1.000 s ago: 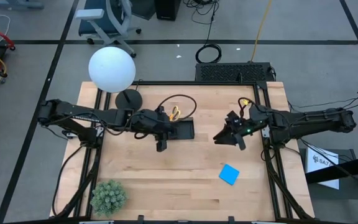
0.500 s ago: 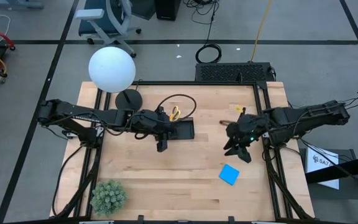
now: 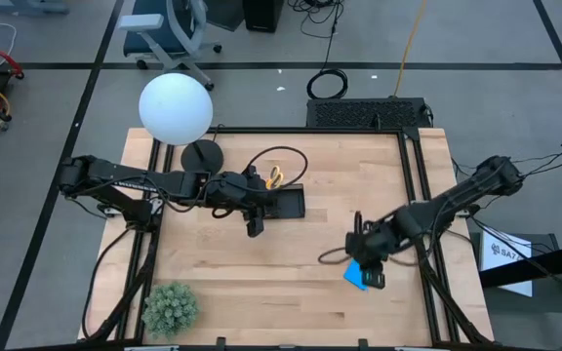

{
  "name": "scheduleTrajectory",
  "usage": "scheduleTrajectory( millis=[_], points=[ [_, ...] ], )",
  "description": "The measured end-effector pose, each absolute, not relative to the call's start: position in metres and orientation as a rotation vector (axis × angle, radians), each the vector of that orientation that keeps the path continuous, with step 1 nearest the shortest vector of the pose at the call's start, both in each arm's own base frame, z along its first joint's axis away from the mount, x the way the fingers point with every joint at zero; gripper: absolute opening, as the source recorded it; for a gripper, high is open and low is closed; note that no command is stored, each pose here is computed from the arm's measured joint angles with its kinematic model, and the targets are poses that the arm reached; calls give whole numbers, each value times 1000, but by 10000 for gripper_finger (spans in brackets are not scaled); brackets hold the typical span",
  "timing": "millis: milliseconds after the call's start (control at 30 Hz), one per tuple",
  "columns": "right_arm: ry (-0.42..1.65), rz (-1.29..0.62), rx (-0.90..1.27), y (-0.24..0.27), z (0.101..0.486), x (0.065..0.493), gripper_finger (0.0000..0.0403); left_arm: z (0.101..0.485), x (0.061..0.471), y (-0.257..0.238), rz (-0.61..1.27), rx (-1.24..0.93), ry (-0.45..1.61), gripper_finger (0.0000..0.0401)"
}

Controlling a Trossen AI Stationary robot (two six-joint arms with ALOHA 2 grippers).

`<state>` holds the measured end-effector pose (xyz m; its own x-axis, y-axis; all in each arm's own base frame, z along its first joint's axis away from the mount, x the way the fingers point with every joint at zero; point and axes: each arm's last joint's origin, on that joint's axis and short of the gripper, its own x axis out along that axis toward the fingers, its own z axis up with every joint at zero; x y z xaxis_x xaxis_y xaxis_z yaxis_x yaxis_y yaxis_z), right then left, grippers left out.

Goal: Pick and place office supplies into organizer
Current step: Put the blue sticky notes into the black organizer

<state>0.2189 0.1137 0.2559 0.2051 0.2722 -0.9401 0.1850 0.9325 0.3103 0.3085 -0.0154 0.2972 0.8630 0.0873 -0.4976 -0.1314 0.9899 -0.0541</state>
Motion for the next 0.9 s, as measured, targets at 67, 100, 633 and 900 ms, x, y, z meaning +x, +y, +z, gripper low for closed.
scheduleTrajectory(
  millis=[67, 100, 633, 900],
  points=[
    [1409, 27, 423, 123, 250, 219, 130, 297, 308, -15, 115, -87, 517, 170],
    [1421, 13, 434, 127, 248, 218, 130, 297, 308, -15, 115, -87, 517, 170],
    [1354, -206, 552, 141, 231, 219, 148, 297, 309, -13, 128, -40, 518, 170],
    [1365, -288, 635, 137, 222, 218, 256, 294, 307, -13, 119, -1, 556, 170]
  ],
)
